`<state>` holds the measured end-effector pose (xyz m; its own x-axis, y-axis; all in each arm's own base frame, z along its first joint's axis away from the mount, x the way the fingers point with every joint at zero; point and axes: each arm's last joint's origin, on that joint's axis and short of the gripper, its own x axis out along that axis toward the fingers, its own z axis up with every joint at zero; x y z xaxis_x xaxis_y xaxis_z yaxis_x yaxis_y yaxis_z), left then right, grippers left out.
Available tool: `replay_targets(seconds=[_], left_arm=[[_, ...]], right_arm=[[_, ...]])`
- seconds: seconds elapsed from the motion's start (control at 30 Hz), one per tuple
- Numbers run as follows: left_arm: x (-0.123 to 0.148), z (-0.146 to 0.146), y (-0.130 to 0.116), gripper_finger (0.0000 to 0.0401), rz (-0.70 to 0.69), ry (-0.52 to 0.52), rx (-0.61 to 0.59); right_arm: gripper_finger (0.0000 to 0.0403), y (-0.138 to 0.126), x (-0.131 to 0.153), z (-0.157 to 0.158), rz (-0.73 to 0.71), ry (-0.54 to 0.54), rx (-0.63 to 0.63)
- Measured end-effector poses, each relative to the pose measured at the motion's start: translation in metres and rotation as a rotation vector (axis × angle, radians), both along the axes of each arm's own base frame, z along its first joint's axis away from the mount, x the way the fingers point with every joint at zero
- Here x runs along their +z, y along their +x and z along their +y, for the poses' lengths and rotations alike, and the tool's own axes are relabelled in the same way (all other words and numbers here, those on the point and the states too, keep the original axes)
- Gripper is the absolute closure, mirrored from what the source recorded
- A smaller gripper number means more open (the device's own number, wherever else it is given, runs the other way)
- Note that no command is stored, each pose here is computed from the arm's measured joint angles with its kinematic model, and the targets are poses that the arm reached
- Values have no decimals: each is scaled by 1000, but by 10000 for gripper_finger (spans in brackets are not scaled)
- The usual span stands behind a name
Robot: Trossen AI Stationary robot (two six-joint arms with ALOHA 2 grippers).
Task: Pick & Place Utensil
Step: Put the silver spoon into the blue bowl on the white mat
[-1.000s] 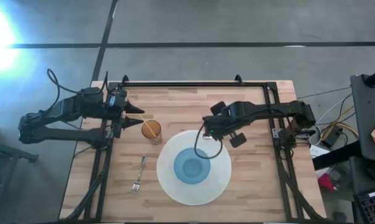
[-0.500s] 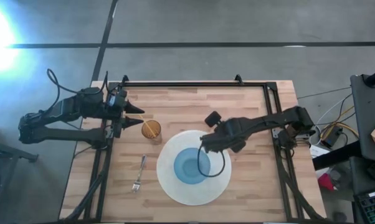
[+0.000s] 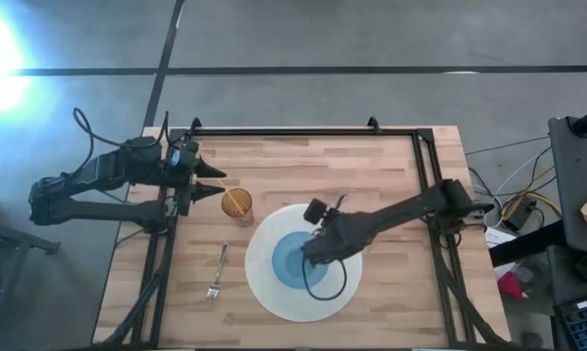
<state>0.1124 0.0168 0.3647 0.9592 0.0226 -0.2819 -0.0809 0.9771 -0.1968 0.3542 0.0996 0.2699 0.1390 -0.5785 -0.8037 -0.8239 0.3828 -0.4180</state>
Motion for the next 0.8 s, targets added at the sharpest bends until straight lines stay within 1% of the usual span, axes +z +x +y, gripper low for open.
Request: replay_targets(seconds=[0.23, 0.43, 0.6, 0.8], left_arm=[[0, 0, 0, 202, 1, -11, 3], [0, 0, 0, 202, 1, -14, 4], [0, 0, 0, 202, 2, -18, 5], [0, 0, 0, 202, 3, -38, 11]], right_arm=[[391, 18, -15, 17, 40, -34, 71], [391, 36, -16, 26, 31, -32, 100], [391, 50, -22, 31, 21, -28, 90], [391, 57, -41, 35, 82, -48, 50]])
